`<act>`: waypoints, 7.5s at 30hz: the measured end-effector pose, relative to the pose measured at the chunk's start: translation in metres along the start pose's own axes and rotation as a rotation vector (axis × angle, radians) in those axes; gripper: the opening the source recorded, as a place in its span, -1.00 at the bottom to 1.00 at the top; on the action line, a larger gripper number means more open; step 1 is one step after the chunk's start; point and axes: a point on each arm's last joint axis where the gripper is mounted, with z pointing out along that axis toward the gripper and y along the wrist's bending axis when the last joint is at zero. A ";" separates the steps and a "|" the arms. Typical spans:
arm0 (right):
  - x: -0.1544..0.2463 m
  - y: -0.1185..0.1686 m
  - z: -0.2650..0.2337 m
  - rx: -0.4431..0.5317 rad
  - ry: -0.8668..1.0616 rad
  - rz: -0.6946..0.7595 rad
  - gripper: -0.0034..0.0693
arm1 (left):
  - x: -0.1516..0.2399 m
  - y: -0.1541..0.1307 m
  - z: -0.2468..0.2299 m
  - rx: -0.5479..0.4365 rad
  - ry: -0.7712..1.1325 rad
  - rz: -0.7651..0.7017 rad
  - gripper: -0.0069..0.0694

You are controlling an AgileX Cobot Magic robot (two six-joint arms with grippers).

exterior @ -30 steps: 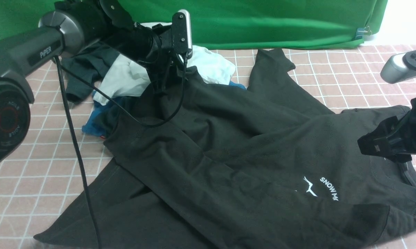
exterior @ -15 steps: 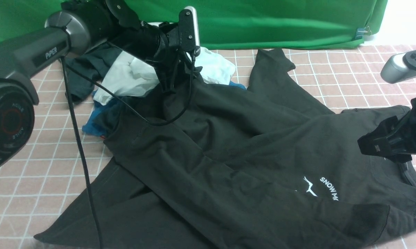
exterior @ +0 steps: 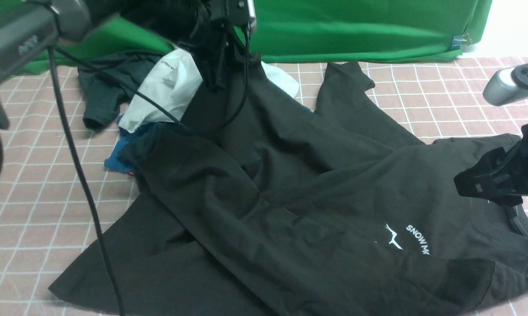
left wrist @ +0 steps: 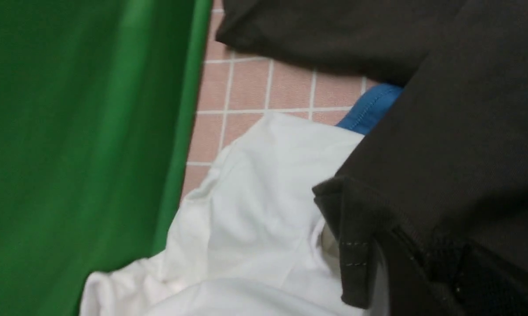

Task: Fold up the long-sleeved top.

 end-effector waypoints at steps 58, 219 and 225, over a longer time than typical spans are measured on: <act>0.078 -0.009 0.109 0.202 0.309 0.363 -0.02 | -0.008 -0.065 -0.120 0.049 0.066 -0.683 -0.80; -0.208 -0.050 0.308 -0.030 -0.286 0.056 0.55 | 0.076 -0.292 -0.210 0.100 0.640 -1.203 -0.79; -0.203 -0.054 0.320 -0.017 -0.312 0.064 0.55 | 0.076 -0.292 -0.210 0.100 0.640 -1.203 -0.79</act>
